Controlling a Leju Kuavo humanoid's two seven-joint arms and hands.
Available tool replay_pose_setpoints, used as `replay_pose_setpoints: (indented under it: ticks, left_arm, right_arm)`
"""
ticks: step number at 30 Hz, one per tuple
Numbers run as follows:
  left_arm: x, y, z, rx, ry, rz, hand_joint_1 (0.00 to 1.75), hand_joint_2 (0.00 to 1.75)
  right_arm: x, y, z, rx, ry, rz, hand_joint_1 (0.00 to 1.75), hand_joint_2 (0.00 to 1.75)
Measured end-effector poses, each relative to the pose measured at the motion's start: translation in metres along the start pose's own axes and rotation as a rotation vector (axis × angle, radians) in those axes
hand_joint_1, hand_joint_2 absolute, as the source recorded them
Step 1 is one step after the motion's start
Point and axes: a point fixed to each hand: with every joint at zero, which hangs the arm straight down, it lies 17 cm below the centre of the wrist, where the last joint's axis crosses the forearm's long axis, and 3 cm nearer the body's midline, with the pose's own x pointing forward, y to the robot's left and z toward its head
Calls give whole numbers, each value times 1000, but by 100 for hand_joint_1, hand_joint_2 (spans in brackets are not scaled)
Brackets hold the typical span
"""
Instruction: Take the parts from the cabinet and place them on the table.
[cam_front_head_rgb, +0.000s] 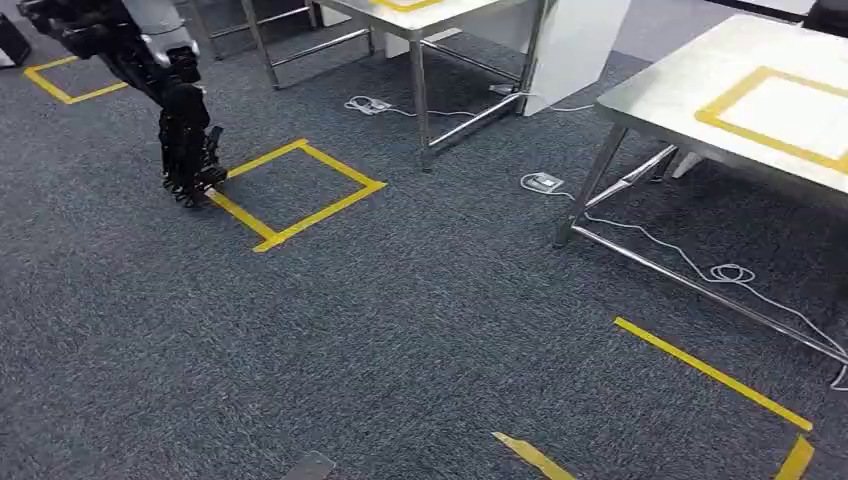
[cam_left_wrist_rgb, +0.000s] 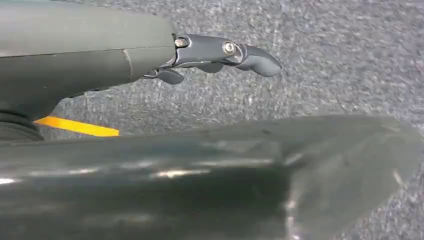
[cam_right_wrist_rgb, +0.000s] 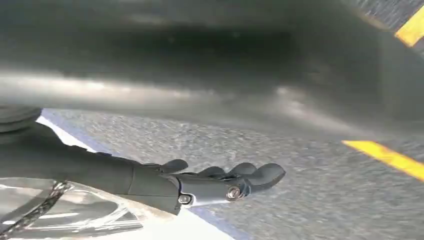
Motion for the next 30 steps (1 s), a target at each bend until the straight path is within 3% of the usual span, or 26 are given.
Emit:
replay_pose_setpoints:
  ticks: [30]
  left_arm:
    - [1,-3,0,-6,6,-1,0,0]
  right_arm:
    - [-3,-1,0,-2,10,5,0,0]
